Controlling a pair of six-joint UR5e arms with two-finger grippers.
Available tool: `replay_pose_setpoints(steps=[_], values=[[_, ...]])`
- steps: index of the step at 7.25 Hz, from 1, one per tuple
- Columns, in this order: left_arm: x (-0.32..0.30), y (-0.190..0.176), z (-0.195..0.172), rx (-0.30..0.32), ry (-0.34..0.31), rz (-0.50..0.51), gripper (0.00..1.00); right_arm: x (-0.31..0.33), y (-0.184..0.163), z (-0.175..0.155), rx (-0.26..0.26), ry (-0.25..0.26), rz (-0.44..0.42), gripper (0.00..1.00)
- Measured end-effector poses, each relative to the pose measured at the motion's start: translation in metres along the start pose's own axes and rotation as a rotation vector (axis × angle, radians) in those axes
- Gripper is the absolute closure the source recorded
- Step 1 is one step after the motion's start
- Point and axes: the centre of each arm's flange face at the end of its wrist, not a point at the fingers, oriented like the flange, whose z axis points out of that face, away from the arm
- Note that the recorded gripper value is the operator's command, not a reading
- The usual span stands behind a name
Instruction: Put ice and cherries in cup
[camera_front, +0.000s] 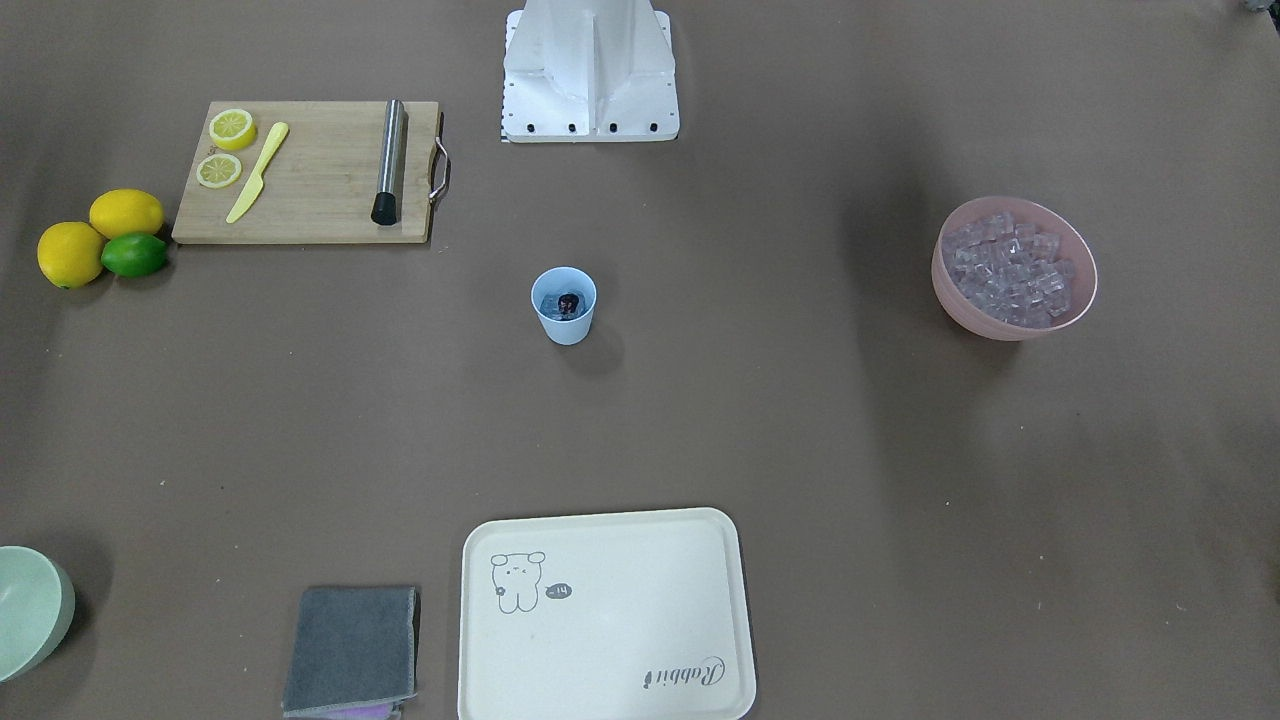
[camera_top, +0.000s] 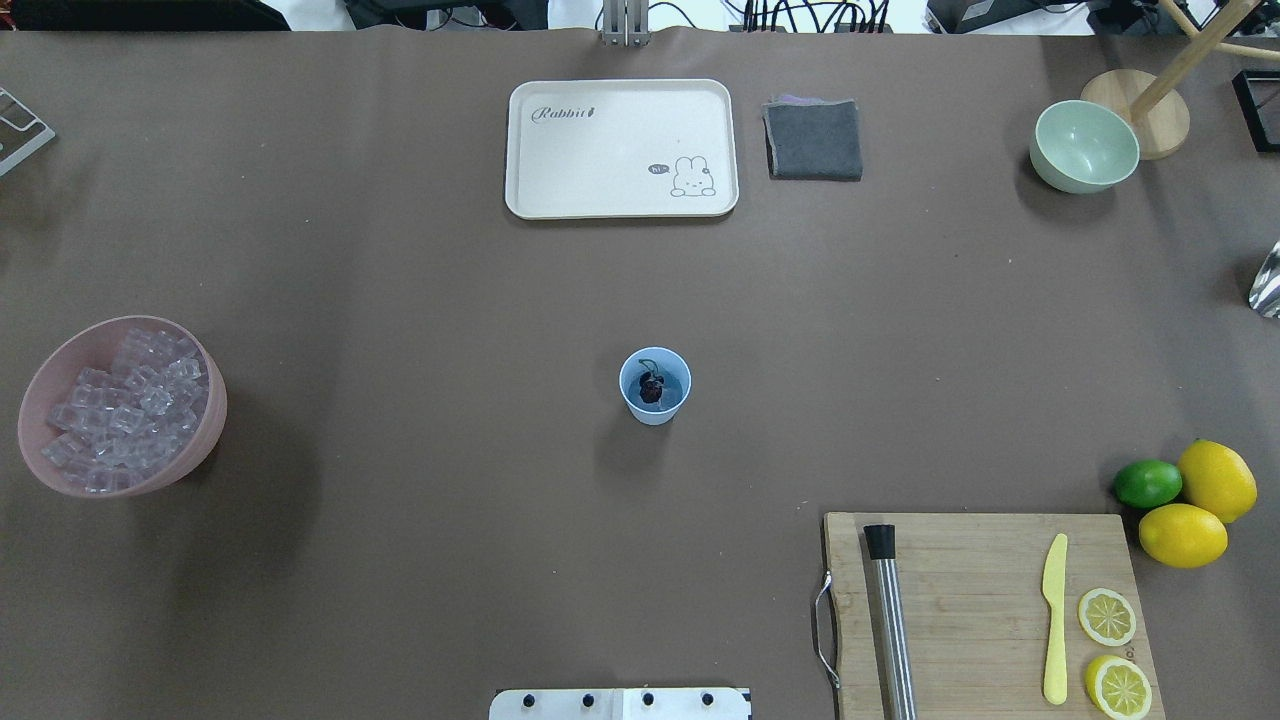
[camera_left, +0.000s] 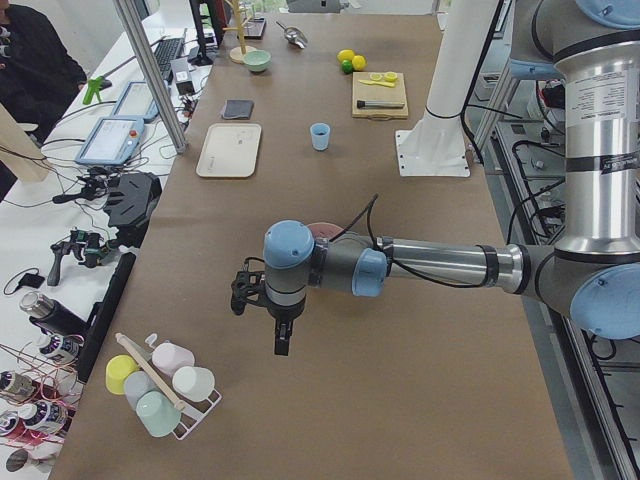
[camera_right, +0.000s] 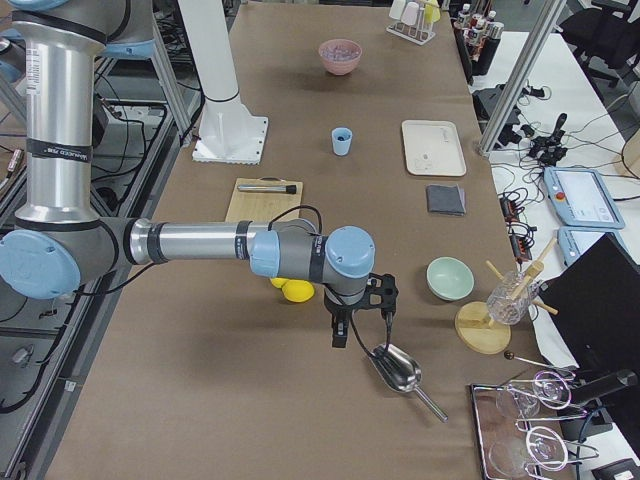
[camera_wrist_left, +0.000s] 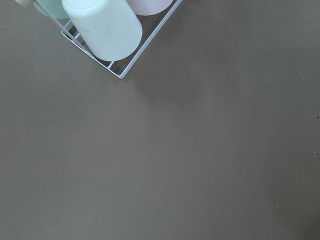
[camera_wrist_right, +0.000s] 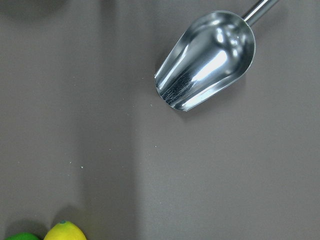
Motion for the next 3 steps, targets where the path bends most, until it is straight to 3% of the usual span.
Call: replay_pose_setpoints(steps=[3], values=[[0.0006,-0.0032,-0.0021,0.005,-0.002,0.001,0.02,0.0005,0.0007,0.0005,0.000,0.001,0.000,0.00]])
